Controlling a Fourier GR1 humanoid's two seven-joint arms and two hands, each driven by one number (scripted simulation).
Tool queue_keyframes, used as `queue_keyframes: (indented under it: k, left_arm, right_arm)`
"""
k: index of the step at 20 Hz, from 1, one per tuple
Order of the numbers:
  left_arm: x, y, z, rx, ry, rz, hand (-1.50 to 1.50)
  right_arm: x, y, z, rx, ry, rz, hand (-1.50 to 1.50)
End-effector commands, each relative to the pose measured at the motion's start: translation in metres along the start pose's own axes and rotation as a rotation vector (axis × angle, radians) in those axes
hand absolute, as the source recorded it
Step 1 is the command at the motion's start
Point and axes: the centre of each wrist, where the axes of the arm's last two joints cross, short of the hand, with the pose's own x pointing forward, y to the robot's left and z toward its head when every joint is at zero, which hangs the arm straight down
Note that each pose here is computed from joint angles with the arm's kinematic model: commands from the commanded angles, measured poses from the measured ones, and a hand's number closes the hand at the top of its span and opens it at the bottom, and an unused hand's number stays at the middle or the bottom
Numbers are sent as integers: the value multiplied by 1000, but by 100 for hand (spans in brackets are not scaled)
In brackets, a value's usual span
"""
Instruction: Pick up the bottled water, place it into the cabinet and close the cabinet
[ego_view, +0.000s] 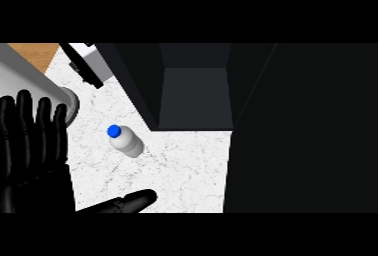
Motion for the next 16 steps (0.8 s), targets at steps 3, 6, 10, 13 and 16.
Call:
queue_keyframes:
  k: [3,6,10,13,16]
  left_arm:
    - [17,-4,26,32,38,7,-150]
    - [17,-18,17,38,32,2,-150]
    - [16,-33,27,39,74,-9,-150]
    - [27,-17,26,58,49,-40,-150]
    - [15,-20,19,65,60,-33,-150]
  right_arm:
    - [29,2,13,17,8,-26,-150]
    - [34,22,10,-5,-9,-44,-150]
    - [48,20,7,7,-23,-47,-150]
    - [47,25,16,9,2,-44,-150]
    - [52,21,18,-9,-17,-49,-150]
